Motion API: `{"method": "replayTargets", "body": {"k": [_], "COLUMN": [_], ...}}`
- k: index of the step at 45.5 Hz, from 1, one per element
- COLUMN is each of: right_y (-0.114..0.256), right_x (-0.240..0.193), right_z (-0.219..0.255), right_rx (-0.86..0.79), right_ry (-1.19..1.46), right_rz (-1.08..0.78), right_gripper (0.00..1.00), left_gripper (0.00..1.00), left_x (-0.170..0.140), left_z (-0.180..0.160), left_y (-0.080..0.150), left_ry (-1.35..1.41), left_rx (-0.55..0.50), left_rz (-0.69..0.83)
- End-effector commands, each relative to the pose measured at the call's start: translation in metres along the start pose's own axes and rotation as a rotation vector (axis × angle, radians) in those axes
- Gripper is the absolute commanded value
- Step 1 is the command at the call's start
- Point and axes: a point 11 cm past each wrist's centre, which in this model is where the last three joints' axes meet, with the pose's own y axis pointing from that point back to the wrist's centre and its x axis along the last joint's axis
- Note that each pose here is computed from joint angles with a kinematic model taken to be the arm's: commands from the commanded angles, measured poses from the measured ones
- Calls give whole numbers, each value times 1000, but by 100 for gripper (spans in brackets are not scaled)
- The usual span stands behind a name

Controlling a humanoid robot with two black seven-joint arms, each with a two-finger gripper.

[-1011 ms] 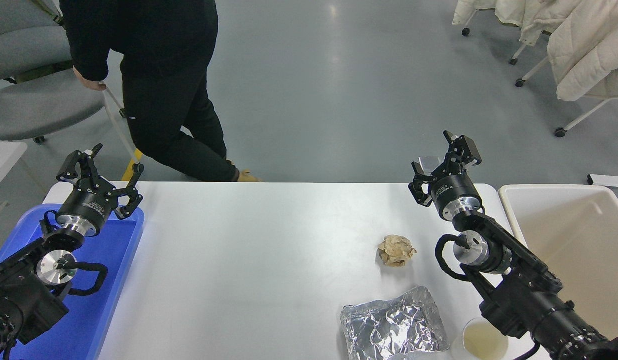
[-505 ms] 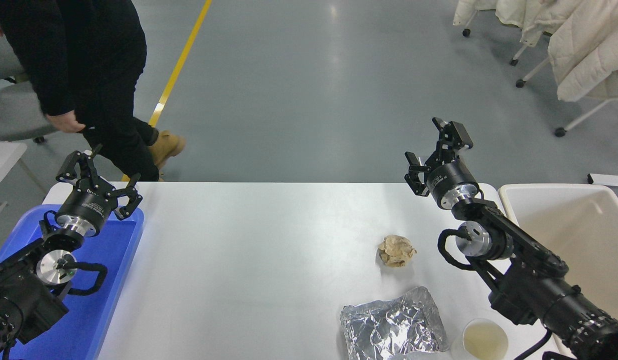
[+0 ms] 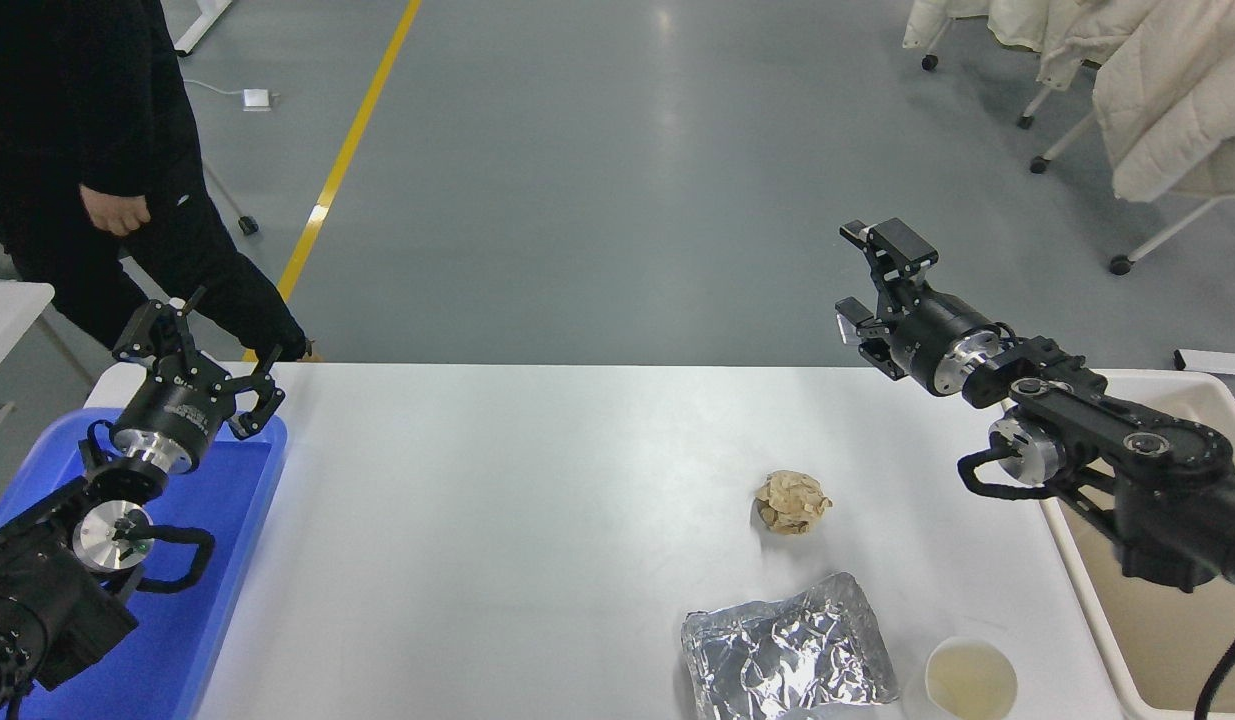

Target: Clean the table surface

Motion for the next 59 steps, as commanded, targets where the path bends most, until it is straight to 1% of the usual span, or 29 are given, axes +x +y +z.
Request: {"method": "replayTargets", "body": {"k": [1,7,17,26,32,36,40,47,59], "right_y": [55,90,157,223,260,280,290,295,293], "right_x": [20,33,52,55,56,48,40,30,18], "right_z": [2,13,43,74,97,111,115,120,119], "right_rx": [-164,-304,-531,-689,-790,-842,-857,-866,-851], "right_ry": [172,253,281,324,319,297,277,256,229], "right_rz": [-127,-197,-262,-362,-391,-414,-433,-462,-481], "right_gripper": [100,100,100,100,100,100,100,100,100], "left_gripper": [100,100,100,100,100,100,100,100,100], "left_x": [0,0,0,-1,-1,-1,-1,-1,0], "left_z": [0,0,0,0,0,0,0,0,0], "left_y": [0,0,0,0,0,0,0,0,0], "left_ry": [0,0,0,1,1,1,1,1,1], "left_rx": [0,0,0,-1,-1,-1,-1,-1,0], "left_rz": [0,0,0,-2,-2,-2,-2,-2,-1]}}
